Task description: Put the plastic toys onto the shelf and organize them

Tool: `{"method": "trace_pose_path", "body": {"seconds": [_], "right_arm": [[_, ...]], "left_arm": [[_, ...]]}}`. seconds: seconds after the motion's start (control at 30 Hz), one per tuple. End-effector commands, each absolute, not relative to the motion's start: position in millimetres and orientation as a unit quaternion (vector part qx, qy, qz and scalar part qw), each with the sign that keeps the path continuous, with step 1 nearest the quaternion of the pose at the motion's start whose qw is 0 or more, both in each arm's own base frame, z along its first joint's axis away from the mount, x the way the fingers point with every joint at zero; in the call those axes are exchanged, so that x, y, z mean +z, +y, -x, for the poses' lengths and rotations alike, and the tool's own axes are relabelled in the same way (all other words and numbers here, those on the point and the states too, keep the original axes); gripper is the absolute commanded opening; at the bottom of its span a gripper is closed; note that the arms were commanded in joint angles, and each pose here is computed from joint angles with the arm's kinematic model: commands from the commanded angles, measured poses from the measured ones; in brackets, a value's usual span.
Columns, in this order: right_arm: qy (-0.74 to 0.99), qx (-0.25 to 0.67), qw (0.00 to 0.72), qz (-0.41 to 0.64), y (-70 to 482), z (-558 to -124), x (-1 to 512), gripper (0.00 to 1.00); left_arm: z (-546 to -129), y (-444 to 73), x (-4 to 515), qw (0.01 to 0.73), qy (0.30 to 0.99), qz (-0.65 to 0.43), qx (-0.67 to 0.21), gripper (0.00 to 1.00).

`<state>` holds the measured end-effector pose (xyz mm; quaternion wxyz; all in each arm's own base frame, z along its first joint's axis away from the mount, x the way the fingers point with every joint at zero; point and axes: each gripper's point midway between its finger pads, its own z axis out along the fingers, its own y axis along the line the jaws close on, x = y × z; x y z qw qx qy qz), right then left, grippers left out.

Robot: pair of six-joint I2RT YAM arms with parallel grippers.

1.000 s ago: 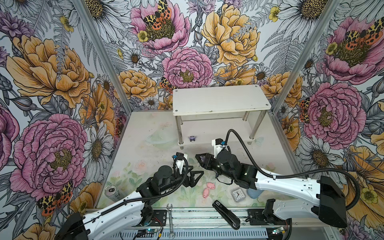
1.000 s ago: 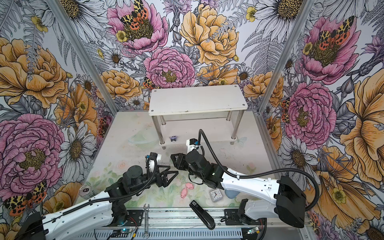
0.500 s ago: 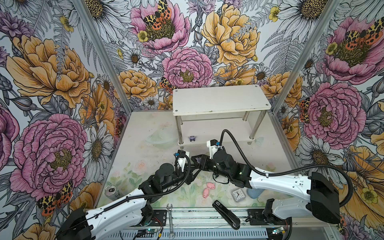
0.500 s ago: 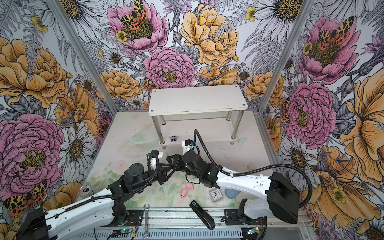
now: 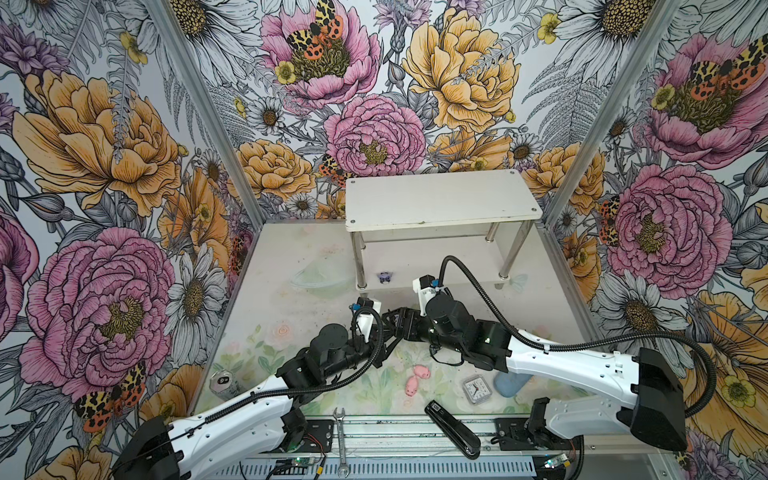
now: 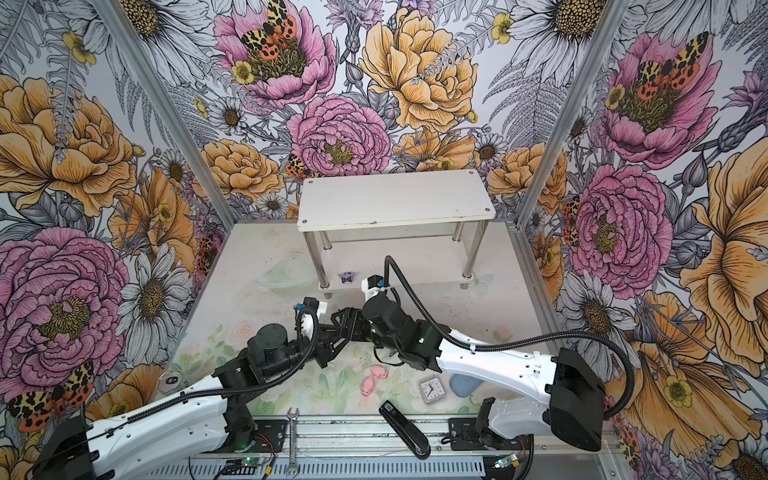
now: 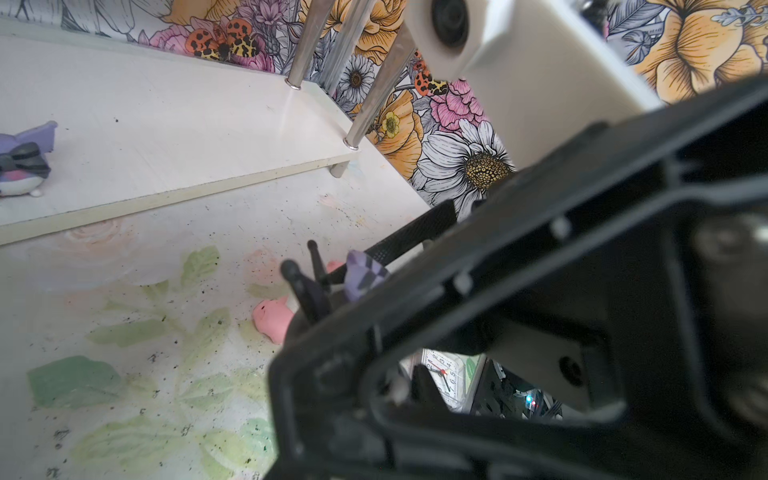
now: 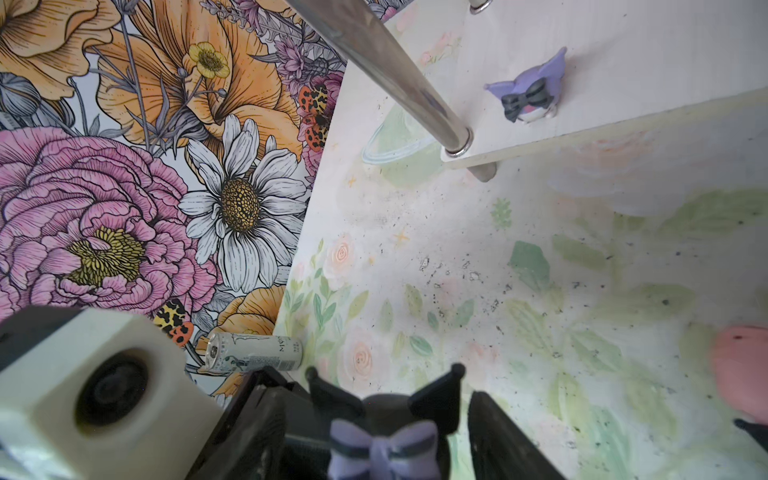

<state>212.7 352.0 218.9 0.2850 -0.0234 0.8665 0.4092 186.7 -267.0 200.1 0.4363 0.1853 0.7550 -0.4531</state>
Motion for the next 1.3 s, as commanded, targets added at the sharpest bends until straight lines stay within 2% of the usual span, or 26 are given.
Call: {"method": "trace_pose_path", "body": {"seconds": [0.0,0.17,0.37,0.47,0.53,0.57,0.67,0.73,0.8,0.87,0.93,1.0,1.13,1.27], "right_arm": [[0.883,0.371,0.281,0.054,340.3,-207.7,223.1,0.74],[0.895,0.342,0.277,0.078,341.6,-213.3,223.9,0.75],[0.904,0.329,0.257,0.093,347.0,-220.4,217.5,0.63],[0.905,0.331,0.249,0.094,349.4,-223.1,214.3,0.49],[0.905,0.332,0.249,0.093,350.0,-224.7,215.4,0.33],[0.905,0.332,0.250,0.094,350.3,-224.9,215.9,0.29],[0.905,0.329,0.252,0.097,351.0,-226.7,215.3,0.20],[0.905,0.320,0.261,0.101,350.1,-230.9,213.2,0.13],[0.906,0.302,0.277,0.104,346.2,-237.8,211.0,0.10],[0.906,0.272,0.306,0.103,337.3,-250.7,209.7,0.08],[0.904,0.221,0.351,0.100,323.5,-268.7,209.4,0.07],[0.898,0.159,0.399,0.098,309.4,-287.5,209.7,0.06],[0.875,0.047,0.470,0.102,291.3,-320.5,199.8,0.03],[0.854,0.000,0.509,0.105,291.0,-343.8,184.9,0.03]], "left_arm": [[-182.8,-277.6,217.5,0.445,0.731,-0.215,-0.471,0.02],[-178.8,-284.0,217.6,0.436,0.726,-0.230,-0.479,0.00],[-176.6,-286.6,218.8,0.436,0.721,-0.240,-0.482,0.00],[-175.7,-286.5,219.7,0.438,0.719,-0.242,-0.482,0.00],[-175.9,-285.9,218.8,0.440,0.719,-0.242,-0.481,0.00],[-176.4,-285.6,218.0,0.440,0.720,-0.241,-0.479,0.03],[-178.7,-282.6,216.6,0.443,0.725,-0.233,-0.473,0.32],[-180.5,-279.5,217.9,0.450,0.725,-0.226,-0.470,0.61],[-181.8,-275.5,218.8,0.455,0.727,-0.219,-0.466,0.77],[-184.2,-268.8,217.7,0.462,0.732,-0.206,-0.457,0.88],[-188.9,-257.3,213.9,0.474,0.741,-0.184,-0.439,0.93],[-195.0,-242.5,210.0,0.489,0.750,-0.157,-0.417,0.94],[-204.8,-207.3,201.2,0.515,0.760,-0.095,-0.383,0.94],[-210.6,-180.7,198.2,0.537,0.756,-0.055,-0.370,0.91]]}}
